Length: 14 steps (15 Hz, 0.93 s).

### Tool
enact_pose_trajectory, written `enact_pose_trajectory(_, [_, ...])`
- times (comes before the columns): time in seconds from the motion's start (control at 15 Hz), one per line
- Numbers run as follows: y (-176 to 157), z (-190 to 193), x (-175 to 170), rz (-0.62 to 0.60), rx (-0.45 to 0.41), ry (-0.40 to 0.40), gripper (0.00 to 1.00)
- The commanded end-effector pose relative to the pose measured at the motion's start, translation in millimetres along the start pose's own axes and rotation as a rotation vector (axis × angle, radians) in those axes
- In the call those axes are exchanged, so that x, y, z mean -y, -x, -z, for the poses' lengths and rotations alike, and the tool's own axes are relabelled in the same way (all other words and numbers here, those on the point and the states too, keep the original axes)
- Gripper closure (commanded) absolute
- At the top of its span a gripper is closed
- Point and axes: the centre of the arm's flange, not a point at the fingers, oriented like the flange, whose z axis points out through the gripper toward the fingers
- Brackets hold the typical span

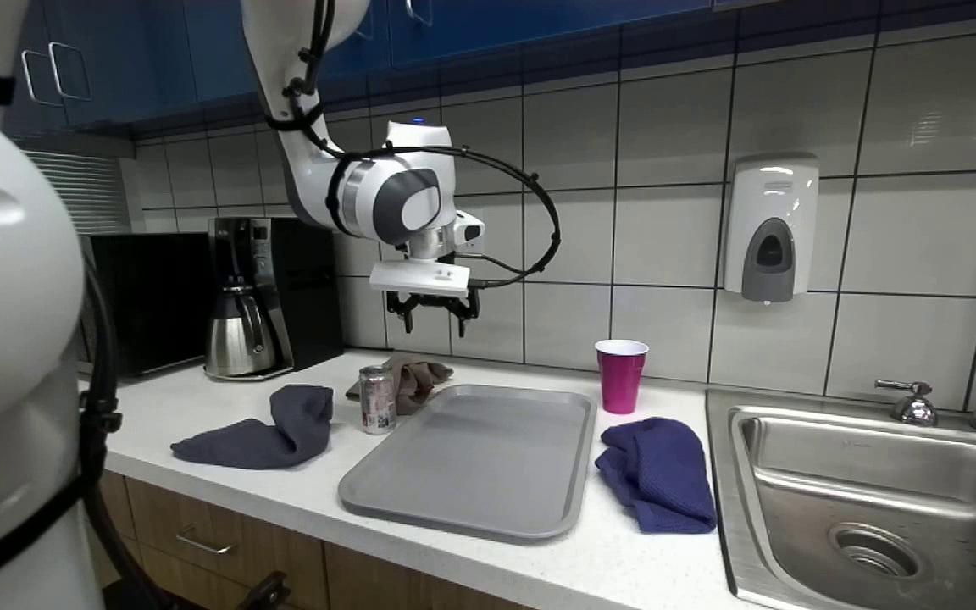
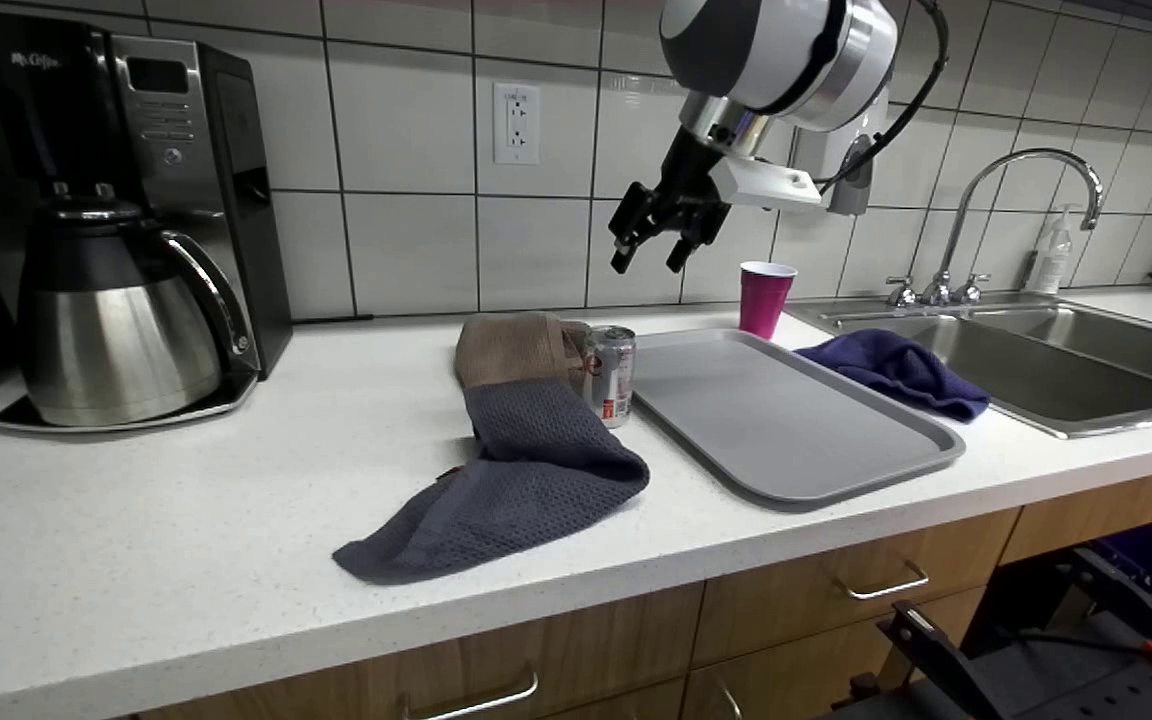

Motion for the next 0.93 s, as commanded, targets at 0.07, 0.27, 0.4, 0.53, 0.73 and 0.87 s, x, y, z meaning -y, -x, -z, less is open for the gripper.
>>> enact_pose_trajectory(0.07, [35,43,-10,0.024,0.0,-0.003,0.0])
enact_pose_trajectory(0.27, [48,51,-15,0.032,0.01,0.0,0.0])
enact_pose_trajectory(0.4, [56,54,-17,0.038,0.02,-0.001,0.0])
enact_pose_trajectory(0.53, [64,58,-18,0.041,0.031,-0.004,0.0])
enact_pose_trajectory(0.73, [55,41,-15,0.027,0.033,-0.002,0.0])
enact_pose_trajectory(0.87, [60,45,-17,0.031,0.043,-0.002,0.0])
